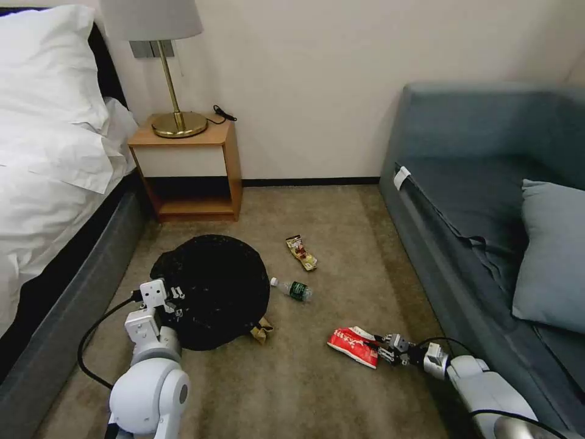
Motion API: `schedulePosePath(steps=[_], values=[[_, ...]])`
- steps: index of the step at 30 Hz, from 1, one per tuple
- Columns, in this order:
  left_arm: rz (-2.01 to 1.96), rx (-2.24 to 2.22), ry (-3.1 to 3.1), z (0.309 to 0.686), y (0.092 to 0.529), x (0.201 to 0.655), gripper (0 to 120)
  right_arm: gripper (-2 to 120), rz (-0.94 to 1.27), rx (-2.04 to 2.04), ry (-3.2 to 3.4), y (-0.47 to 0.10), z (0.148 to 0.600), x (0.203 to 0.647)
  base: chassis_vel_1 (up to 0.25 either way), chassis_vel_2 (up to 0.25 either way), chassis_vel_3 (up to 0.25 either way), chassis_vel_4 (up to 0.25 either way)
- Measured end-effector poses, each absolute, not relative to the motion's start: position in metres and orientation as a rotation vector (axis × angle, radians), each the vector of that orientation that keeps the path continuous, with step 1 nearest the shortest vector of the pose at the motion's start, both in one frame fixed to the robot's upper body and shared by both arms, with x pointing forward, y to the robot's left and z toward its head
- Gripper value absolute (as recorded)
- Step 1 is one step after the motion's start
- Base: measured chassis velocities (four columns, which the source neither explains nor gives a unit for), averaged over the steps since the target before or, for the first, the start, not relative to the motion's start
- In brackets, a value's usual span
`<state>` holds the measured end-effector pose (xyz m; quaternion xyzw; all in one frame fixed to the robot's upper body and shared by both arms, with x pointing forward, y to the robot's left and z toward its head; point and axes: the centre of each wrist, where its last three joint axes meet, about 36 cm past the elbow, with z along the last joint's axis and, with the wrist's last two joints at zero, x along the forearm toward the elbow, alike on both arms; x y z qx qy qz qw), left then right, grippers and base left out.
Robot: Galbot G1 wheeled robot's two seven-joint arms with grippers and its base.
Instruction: Pick up the trash bin, then pick up the garbage on the floor and place it into the trash bin.
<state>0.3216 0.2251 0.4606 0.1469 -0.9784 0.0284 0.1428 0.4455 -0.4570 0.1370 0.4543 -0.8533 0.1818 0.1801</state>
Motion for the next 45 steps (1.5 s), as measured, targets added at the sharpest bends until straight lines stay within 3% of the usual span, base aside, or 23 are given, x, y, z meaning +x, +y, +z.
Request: schedulePosePath(steps=[3, 14, 19, 26, 32, 35, 38, 45], values=[[0.082, 0.425, -2.821, 0.46, 0.225, 0.321, 5, 0, 0.515, 1.282, -2.411, -0.458, 0.137, 0.445, 0.0, 0.0, 0.0, 0.0], [0.088, 0.426, -2.813, 0.456, 0.224, 0.322, 5, 0, 0.519, 1.238, -2.464, -0.462, 0.14, 0.445, 0.0, 0.0, 0.0, 0.0], [0.095, 0.431, -2.802, 0.444, 0.224, 0.33, 5, 0, 0.526, 1.134, -2.683, -0.438, 0.151, 0.467, 0.0, 0.0, 0.0, 0.0], [0.145, 0.409, -2.794, 0.432, 0.217, 0.344, 5, 0, 0.498, 1.012, -3.154, -0.341, 0.233, 0.509, 0.0, 0.0, 0.0, 0.0], [0.169, 0.371, -2.796, 0.43, 0.211, 0.346, 5, 0, 0.404, 1.036, -3.35, -0.263, 0.289, 0.514, 0.0, 0.0, 0.0, 0.0], [0.171, 0.365, -2.795, 0.43, 0.21, 0.346, 5, 0, 0.383, 1.054, -3.371, -0.251, 0.298, 0.514, 0.0, 0.0, 0.0, 0.0], [0.173, 0.357, -2.798, 0.429, 0.208, 0.349, 5, 0, 0.307, 1.149, -3.422, -0.201, 0.331, 0.515, 0.0, 0.0, 0.0, 0.0], [0.162, 0.34, -2.8, 0.428, 0.202, 0.352, 5, 0, 0.319, 1.353, -3.354, -0.15, 0.342, 0.522, 0.0, 0.0, 0.0, 0.0]])
